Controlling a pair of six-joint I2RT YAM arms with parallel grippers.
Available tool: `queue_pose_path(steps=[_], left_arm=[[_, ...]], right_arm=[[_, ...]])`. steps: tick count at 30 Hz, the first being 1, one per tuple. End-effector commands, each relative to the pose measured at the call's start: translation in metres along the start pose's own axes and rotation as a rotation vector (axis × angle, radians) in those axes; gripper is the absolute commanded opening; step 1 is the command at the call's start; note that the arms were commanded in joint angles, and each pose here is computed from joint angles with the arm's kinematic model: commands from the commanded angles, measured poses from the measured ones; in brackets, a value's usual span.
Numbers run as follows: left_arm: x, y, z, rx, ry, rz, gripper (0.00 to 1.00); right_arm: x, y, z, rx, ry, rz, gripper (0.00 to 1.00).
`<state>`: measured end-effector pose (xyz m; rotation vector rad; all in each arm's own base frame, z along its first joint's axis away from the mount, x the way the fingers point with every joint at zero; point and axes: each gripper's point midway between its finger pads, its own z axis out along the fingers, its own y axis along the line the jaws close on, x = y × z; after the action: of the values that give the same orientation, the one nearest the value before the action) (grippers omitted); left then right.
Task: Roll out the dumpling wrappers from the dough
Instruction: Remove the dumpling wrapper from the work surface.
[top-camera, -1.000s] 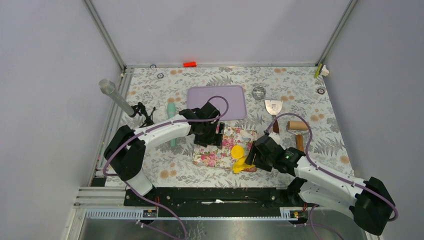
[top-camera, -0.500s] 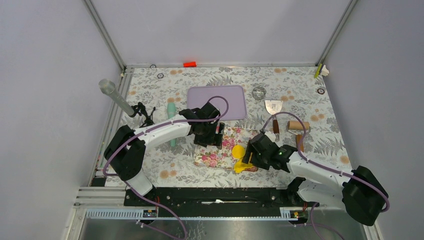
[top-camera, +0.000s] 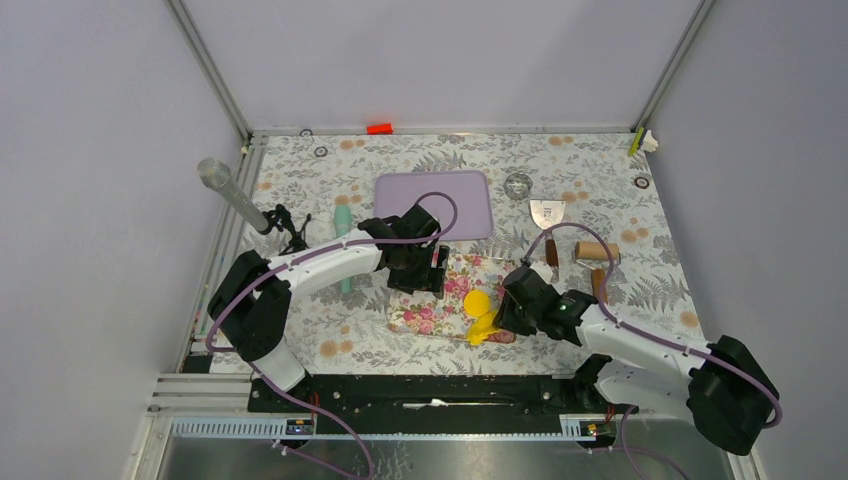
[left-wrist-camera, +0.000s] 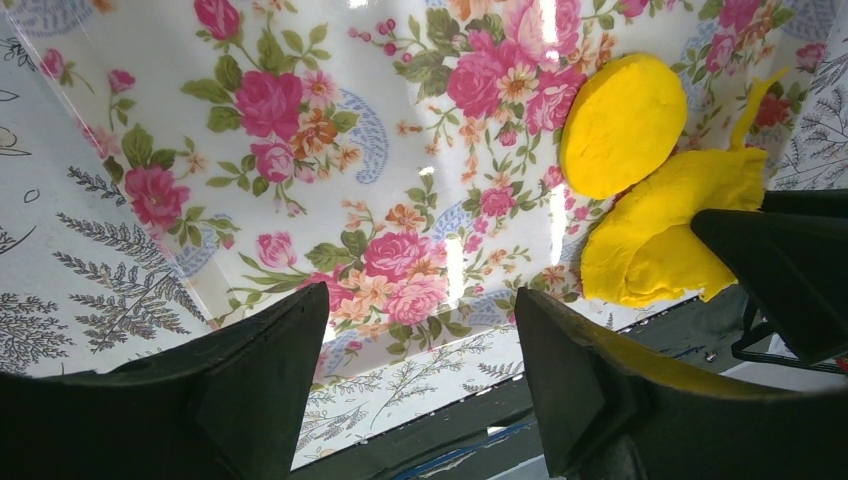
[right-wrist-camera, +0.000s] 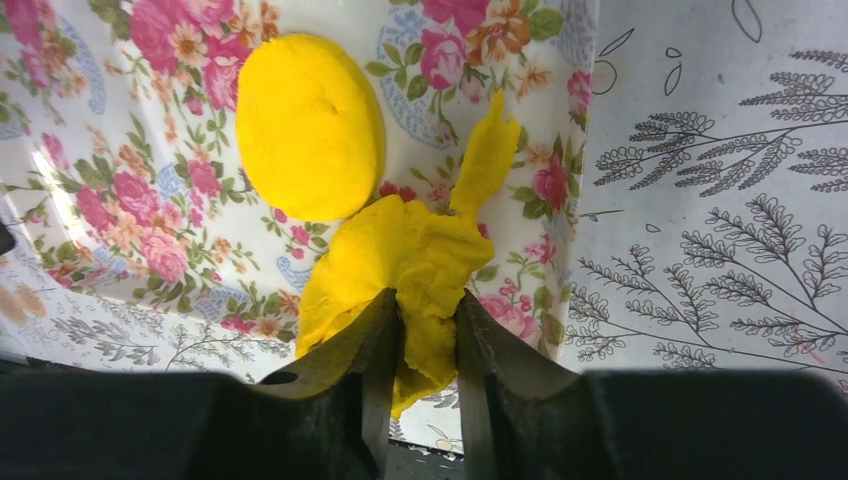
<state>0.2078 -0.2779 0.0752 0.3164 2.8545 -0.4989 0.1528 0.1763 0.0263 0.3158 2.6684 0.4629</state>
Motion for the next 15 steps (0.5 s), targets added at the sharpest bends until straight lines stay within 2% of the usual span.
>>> queue_pose_path(steps=[1, 9, 15], left_arm=[[-0.014, -0.006, -0.009, 0.009, -0.053, 0.021, 0.76], [-0.022, -0.009, -0.024, 0.007, -0.076, 0.035, 0.76], [-0.045, -0.017, -0.083, 0.061, -0.181, 0.027, 0.78]], right_arm=[[-0.022, 0.010, -0.014, -0.020, -0.078, 0.015, 0.29], [-0.034, 0.021, -0.034, -0.049, -0.110, 0.009, 0.23], [-0.058, 0.068, -0.067, -0.189, -0.136, -0.025, 0.23]])
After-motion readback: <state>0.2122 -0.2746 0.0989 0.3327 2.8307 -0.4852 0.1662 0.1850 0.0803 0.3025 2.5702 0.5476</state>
